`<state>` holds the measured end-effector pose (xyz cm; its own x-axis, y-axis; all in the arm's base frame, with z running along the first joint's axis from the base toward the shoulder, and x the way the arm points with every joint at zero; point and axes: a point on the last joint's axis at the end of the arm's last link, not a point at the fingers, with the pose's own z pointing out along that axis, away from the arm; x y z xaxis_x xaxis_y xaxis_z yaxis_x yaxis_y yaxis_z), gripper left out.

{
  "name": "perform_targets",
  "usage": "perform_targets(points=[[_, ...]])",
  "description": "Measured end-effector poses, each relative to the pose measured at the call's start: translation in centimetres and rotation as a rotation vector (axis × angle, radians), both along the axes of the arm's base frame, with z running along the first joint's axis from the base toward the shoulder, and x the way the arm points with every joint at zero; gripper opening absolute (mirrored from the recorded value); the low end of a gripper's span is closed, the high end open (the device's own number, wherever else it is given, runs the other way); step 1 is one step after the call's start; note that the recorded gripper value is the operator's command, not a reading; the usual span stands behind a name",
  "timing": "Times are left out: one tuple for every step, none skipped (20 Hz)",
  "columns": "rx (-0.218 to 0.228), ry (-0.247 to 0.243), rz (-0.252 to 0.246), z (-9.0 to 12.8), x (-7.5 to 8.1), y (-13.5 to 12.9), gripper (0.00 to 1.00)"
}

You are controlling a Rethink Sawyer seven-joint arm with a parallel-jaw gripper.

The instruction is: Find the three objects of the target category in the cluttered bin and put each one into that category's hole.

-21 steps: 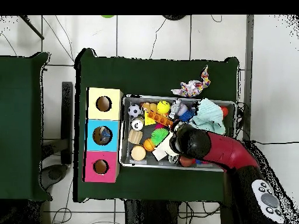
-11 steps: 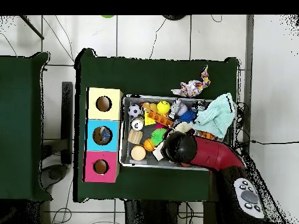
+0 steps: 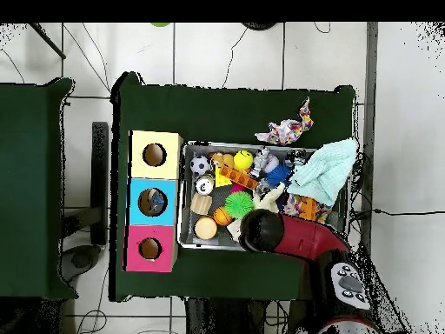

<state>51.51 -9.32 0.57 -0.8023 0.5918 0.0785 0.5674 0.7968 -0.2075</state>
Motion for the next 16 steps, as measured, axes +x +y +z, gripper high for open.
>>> perform_targets(points=[[-0.009, 0.013, -0.001, -0.8, -0.4, -0.3, 1.00], [-0.012, 0.013, 0.000, -1.0, -0.4, -0.4, 1.00], [-0.015, 0.013, 0.001, -1.1, -0.4, -0.5, 1.00], [-0.018, 0.012, 0.002, -1.3, -0.3, -0.7, 1.00], [-0.022, 0.009, 0.003, -1.6, -0.3, -0.8, 1.00], [-0.032, 0.004, 0.003, -2.1, -0.2, -1.3, 0.00], [-0.032, 0.004, 0.003, -2.2, -0.2, -1.4, 0.00], [-0.033, 0.003, 0.003, -2.2, -0.2, -1.4, 0.00], [-0.036, 0.000, 0.003, -2.3, -0.2, -1.5, 0.00], [-0.039, -0.005, 0.004, -2.4, -0.1, -1.7, 0.00], [-0.042, -0.010, 0.005, -2.6, -0.1, -1.7, 0.00], [-0.043, -0.013, 0.006, -2.7, -0.1, -1.8, 0.00], [-0.044, -0.019, 0.008, -2.8, -0.1, -1.8, 0.00], [-0.045, -0.025, 0.009, -2.9, -0.1, -1.8, 0.00], [-0.046, -0.028, 0.010, -2.8, 0.0, -1.8, 0.00], [-0.046, -0.033, 0.009, -2.8, 0.0, -1.9, 0.00]])
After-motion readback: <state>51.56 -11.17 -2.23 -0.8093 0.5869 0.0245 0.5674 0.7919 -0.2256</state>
